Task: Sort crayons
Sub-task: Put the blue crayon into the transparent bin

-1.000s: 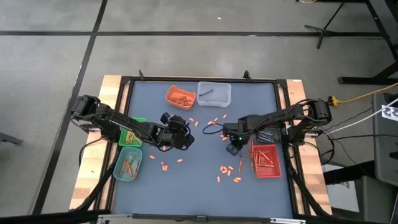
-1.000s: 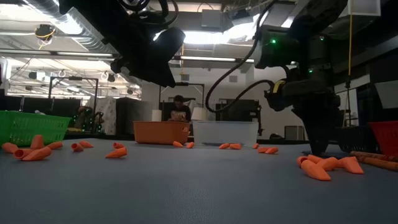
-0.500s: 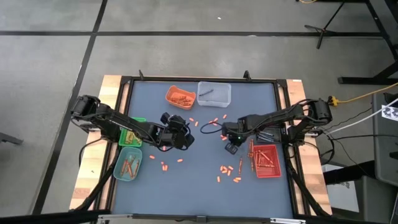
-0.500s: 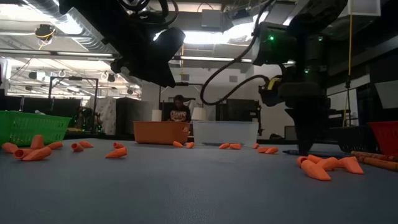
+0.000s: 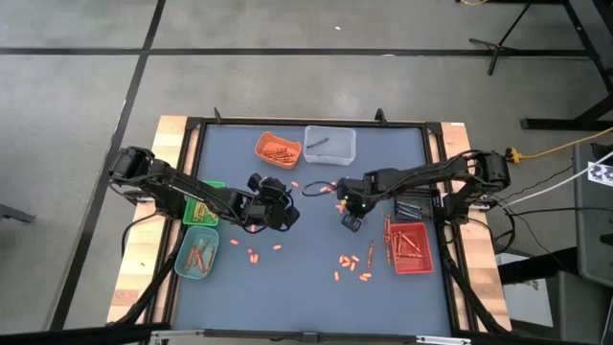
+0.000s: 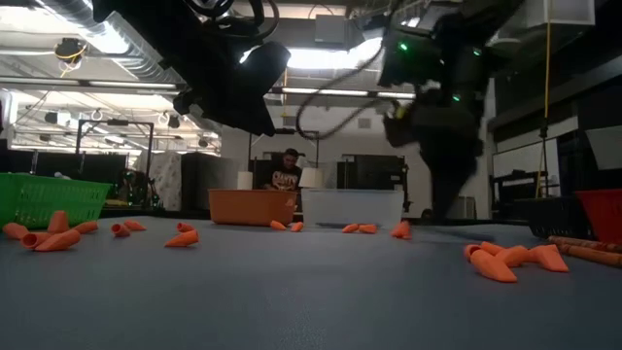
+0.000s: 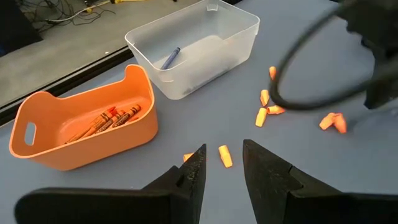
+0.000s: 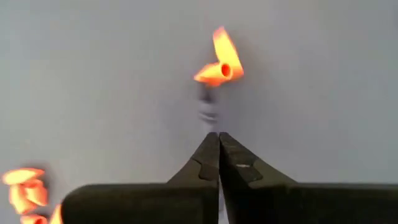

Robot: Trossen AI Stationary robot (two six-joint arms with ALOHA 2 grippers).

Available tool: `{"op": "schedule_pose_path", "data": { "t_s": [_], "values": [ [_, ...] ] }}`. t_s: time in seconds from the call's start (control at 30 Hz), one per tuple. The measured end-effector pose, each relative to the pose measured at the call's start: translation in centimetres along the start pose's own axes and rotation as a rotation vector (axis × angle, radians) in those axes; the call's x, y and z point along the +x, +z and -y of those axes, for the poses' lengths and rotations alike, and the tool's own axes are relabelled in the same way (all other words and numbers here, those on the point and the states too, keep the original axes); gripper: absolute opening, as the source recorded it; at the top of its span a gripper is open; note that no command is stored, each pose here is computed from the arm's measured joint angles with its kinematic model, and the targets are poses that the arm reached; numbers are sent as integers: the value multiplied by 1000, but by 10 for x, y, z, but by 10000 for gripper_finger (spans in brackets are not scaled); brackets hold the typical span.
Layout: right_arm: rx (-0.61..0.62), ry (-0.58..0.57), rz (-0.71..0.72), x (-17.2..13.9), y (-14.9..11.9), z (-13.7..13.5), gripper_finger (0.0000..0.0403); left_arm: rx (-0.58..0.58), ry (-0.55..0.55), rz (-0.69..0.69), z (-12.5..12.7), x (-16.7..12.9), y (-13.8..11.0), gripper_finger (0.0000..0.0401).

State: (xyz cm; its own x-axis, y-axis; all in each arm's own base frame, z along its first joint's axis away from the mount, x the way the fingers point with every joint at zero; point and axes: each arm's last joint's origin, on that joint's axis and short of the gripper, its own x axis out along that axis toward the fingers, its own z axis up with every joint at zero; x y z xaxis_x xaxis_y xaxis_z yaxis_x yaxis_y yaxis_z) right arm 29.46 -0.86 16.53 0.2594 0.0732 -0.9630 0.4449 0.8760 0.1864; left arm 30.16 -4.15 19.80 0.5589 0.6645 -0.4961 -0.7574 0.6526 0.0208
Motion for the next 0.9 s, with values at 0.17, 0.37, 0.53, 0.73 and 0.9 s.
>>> {"op": "schedule_pose_path", "data": {
  "t_s": [0.17,0.37,0.53,0.73,0.9],
  "values": [
    [-80,-43,120,-22,30,9,0,0,0,0,0,0,0,89],
    [-133,-168,275,-53,66,28,0,-7,-3,0,0,0,0,89],
    [-128,-148,302,-65,77,42,0,-11,-6,1,1,0,0,89],
    [-188,18,193,-63,69,38,0,-29,-123,-39,7,0,3,89],
    [-226,-7,72,-61,58,42,0,16,-366,-9,29,6,6,89]
  ]
}}
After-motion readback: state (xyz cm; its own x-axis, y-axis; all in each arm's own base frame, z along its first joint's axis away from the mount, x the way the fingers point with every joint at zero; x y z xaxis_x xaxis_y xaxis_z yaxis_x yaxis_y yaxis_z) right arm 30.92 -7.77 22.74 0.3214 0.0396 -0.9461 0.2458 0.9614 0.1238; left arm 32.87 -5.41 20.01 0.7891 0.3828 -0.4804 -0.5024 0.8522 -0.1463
